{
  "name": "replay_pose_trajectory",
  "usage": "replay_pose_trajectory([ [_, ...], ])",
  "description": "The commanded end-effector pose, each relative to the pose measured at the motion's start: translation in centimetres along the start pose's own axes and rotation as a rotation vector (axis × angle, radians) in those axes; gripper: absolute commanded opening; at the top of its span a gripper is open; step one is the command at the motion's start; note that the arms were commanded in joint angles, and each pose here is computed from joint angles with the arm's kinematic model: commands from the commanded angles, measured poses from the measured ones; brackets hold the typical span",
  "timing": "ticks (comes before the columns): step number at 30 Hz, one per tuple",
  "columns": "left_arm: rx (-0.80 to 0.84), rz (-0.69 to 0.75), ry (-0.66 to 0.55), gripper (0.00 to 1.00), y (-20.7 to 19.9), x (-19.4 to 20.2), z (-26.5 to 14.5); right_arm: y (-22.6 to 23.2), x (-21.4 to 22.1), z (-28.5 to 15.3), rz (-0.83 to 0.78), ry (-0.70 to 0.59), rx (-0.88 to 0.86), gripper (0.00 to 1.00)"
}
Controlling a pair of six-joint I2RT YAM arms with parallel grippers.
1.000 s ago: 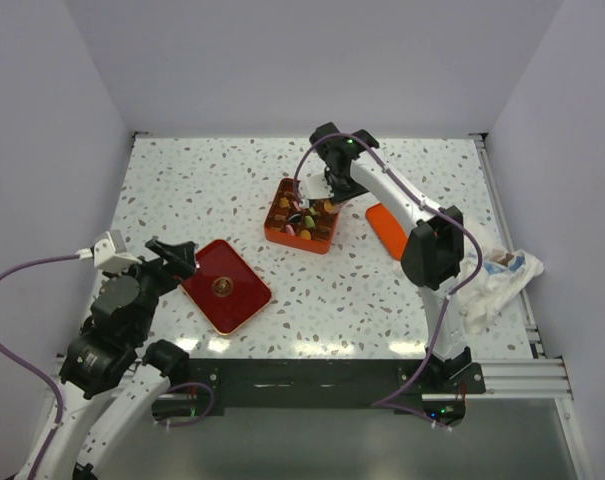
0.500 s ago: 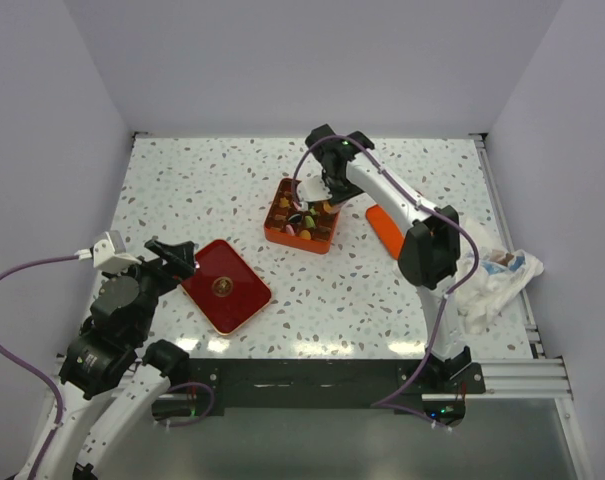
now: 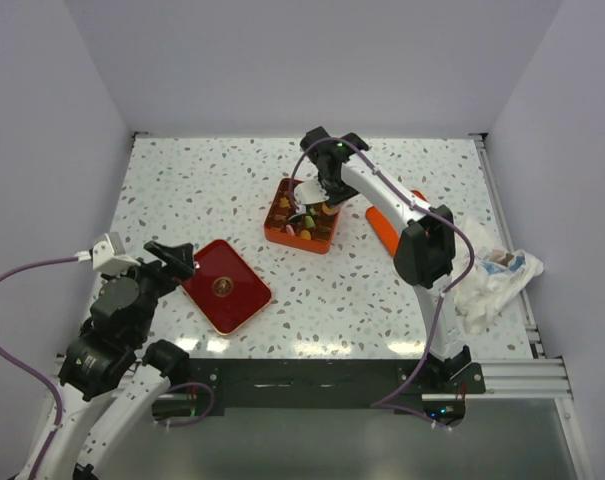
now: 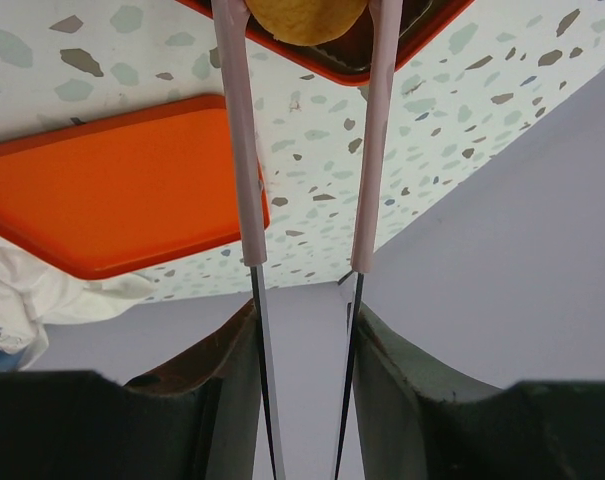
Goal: Pack the cookies
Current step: Place the fake cookies in the packing box.
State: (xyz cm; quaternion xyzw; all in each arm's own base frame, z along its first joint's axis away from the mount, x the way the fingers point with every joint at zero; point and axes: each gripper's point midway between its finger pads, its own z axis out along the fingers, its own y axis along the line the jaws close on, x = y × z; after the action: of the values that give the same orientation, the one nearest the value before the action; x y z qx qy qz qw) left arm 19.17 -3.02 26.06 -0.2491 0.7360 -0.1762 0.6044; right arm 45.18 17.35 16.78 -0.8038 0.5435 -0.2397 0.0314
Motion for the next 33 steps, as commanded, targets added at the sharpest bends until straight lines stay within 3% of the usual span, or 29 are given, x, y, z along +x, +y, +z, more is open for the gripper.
replay_pose_trajectory([
  [1, -0.014, -0.018, -0.019, 0.98, 0.3, -0.2, 0.1, -1.0, 1.3, -1.6, -0.024, 0.049, 0.036, 0.4],
  [17, -0.014, -0.02, -0.021, 0.98, 0.3, -0.3, -0.1, -1.5, 1.0, -2.5, 0.004, 0.007, 0.058, 0.39],
  [27, -0.004, 0.002, -0.003, 0.98, -0.4, -0.1, 0.5, -0.2, 0.3, -5.0, 0.199, -0.147, 0.047, 0.28],
  [33, 0.027, 0.017, 0.039, 0.98, -1.4, 0.7, 1.2, 1.3, -1.5, -6.9, 0.433, -0.359, -0.029, 0.2],
])
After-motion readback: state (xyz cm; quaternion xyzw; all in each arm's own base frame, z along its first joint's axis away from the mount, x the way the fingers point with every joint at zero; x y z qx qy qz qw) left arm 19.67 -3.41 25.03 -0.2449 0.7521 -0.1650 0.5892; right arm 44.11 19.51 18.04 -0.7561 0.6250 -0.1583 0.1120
